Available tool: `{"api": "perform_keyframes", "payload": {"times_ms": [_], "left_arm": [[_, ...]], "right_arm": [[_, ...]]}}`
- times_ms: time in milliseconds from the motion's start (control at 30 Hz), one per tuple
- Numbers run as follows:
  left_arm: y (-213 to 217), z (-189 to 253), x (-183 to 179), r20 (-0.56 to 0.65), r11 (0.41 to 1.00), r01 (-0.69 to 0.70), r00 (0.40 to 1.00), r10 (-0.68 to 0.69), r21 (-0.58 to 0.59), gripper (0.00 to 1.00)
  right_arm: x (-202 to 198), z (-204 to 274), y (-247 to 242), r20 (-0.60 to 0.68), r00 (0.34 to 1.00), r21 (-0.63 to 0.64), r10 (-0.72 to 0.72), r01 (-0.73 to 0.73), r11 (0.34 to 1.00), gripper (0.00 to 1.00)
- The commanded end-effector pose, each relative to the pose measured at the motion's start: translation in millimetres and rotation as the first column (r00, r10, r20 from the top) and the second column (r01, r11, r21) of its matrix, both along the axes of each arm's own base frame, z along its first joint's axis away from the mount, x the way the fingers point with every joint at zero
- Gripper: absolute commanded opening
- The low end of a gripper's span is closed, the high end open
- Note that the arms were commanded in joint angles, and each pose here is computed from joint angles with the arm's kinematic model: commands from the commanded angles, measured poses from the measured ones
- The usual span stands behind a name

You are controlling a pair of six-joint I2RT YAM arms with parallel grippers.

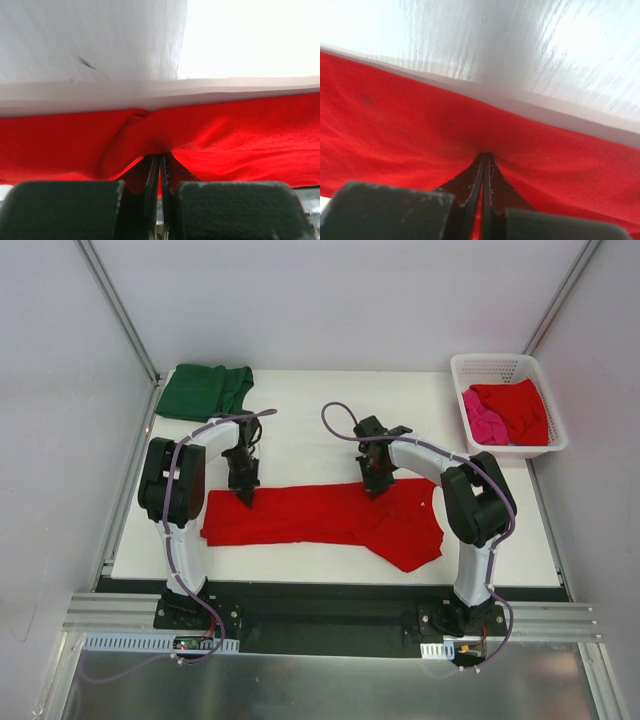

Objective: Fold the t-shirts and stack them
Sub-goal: Fold the tshirt

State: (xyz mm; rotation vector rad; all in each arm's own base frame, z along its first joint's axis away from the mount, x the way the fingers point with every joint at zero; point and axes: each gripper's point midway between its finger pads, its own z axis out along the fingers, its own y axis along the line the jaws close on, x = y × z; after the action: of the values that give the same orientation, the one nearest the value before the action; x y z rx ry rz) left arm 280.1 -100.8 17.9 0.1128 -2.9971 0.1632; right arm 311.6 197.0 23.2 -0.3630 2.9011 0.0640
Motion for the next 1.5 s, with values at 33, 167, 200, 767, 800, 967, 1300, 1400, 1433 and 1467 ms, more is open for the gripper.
{"api": "perform_keyframes", "payload": {"times_ms": [33, 167, 200, 767, 800, 967, 1300, 1400, 1433, 1467], "left_arm": [[10.5, -2.8, 34.4, 0.115, 0.997, 0.021, 0.993, -0.029, 0.076, 0.0], [10.8, 1.5, 45.0, 0.145, 0.996, 0.012, 0.989, -0.025, 0.087, 0.0], [12.8, 2.3, 46.7, 0.151, 0.995, 0.008, 0.988, -0.023, 0.1, 0.0], [1.4, 65.9, 63.7, 0.361, 0.999, 0.002, 0.932, -0.016, 0.039, 0.09], [0.4, 92.0, 63.7, 0.439, 1.0, 0.001, 0.899, -0.009, 0.02, 0.39], [7.4, 150.9, 41.4, 0.593, 1.0, -0.009, 0.805, 0.017, -0.017, 0.99], [1.5, 149.4, 14.4, 0.581, 0.996, -0.015, 0.811, 0.061, -0.084, 0.99], [1.9, 156.4, 13.0, 0.607, 0.996, -0.018, 0.792, 0.071, -0.092, 0.99], [1.8, 158.8, 12.8, 0.614, 0.995, -0.017, 0.786, 0.071, -0.094, 0.99], [2.4, 162.9, 12.4, 0.627, 0.995, -0.017, 0.776, 0.073, -0.096, 0.99]], "right_arm": [[29.1, 9.9, 8.6, 0.118, 0.993, 0.018, 0.001, -0.003, 1.0, 0.01], [42.7, 17.8, 6.6, 0.182, 0.983, 0.012, -0.015, 0.014, 1.0, 0.01], [46.4, 20.1, 6.0, 0.199, 0.98, 0.011, -0.021, 0.019, 1.0, 0.01], [65.9, 87.0, -1.0, 0.384, 0.921, 0.079, -0.07, 0.042, 0.996, 0.03], [60.3, 94.1, -3.7, 0.394, 0.916, 0.082, -0.07, 0.041, 0.996, 0.05], [-0.3, 130.6, -25.5, 0.402, 0.91, 0.117, -0.1, 0.057, 0.991, 0.38], [-136.1, 110.8, -52.4, 0.309, 0.947, 0.136, -0.087, 0.046, 0.99, 0.43], [-160.9, 88.2, -70.1, 0.316, 0.946, 0.068, -0.067, 0.048, 0.997, 0.43], [-166.0, 80.7, -75.8, 0.32, 0.946, 0.044, -0.061, 0.05, 0.998, 0.43], [-174.1, 75.2, -77.1, 0.319, 0.946, 0.033, -0.058, 0.05, 0.998, 0.43]]}}
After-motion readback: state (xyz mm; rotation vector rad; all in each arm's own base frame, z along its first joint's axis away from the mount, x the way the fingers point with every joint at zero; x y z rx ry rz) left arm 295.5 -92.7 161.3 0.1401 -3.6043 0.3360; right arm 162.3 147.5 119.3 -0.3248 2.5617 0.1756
